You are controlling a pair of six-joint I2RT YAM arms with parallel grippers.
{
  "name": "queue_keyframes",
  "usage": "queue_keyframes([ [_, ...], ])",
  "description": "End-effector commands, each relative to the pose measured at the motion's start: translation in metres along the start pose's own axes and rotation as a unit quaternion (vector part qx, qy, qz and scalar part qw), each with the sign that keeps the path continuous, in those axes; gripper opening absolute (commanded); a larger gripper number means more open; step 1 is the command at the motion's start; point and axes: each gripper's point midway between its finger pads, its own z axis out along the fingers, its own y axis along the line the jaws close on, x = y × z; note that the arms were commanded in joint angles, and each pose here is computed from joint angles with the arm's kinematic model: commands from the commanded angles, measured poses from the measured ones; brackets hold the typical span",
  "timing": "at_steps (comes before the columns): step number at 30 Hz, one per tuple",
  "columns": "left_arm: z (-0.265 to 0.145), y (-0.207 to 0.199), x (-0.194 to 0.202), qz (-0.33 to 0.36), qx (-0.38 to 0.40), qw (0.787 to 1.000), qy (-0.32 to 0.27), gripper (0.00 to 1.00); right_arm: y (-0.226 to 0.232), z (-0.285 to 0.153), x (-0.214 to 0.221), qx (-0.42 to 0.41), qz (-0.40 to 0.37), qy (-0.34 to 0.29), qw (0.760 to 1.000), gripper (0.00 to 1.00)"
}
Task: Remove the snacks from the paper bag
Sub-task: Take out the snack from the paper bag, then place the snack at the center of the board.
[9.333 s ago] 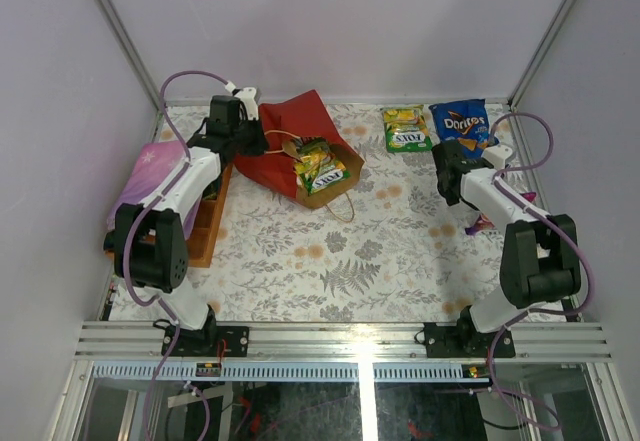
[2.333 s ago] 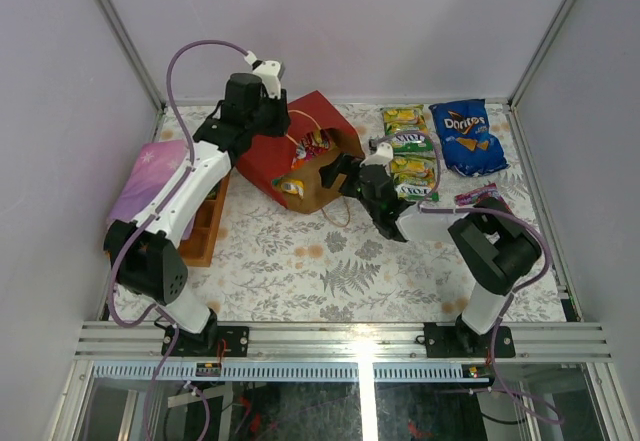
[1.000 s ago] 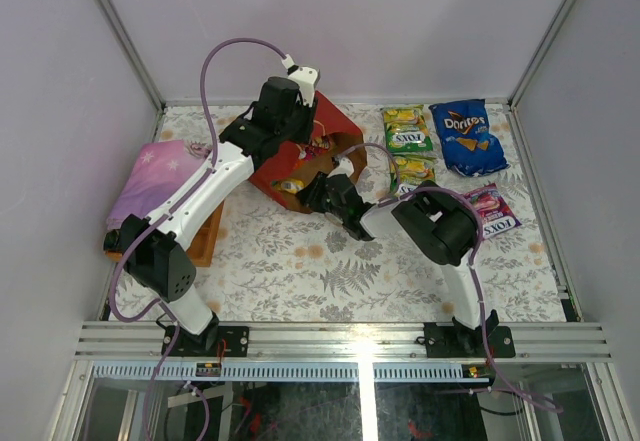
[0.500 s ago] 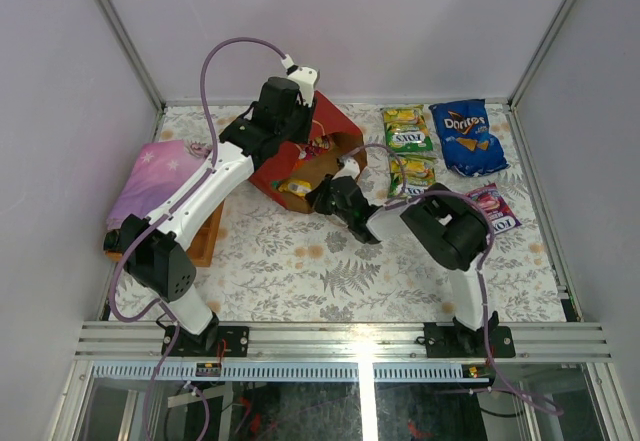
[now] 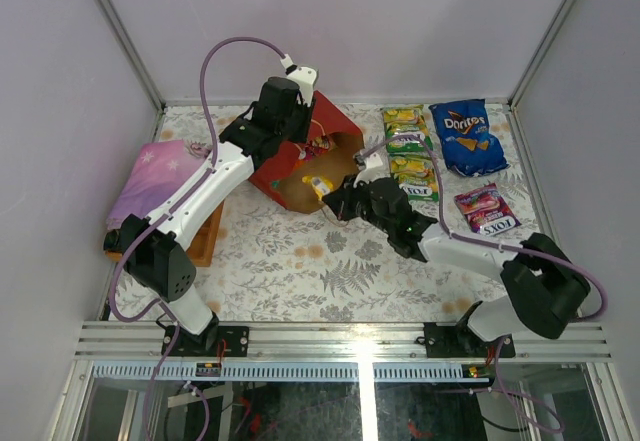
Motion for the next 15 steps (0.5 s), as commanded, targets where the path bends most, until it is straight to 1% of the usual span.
queue_keyframes([
  [1,-0.003,0.005,-0.005,0.010,-0.013,1.000,-0.009,0.30,0.037,-0.037,0.047,-0.089,-0.095,0.085,0.988,0.00],
  [4,-0.002,0.004,-0.005,0.010,-0.012,1.000,-0.009,0.30,0.073,-0.046,0.066,-0.136,-0.128,0.113,0.976,0.00],
  [8,-0.004,0.005,-0.005,0.011,-0.012,1.000,-0.010,0.31,0.104,-0.033,0.076,-0.182,-0.127,0.124,0.967,0.00],
  [11,-0.005,0.008,-0.004,0.013,-0.020,1.000,-0.009,0.31,0.113,-0.017,0.085,-0.199,-0.126,0.139,0.962,0.00],
  [14,-0.003,0.012,0.000,0.016,-0.030,0.999,-0.004,0.31,0.104,-0.004,0.103,-0.187,-0.127,0.162,0.960,0.00],
  [15,-0.004,0.012,0.001,0.016,-0.031,0.999,-0.004,0.31,0.095,0.000,0.117,-0.177,-0.128,0.180,0.959,0.08],
])
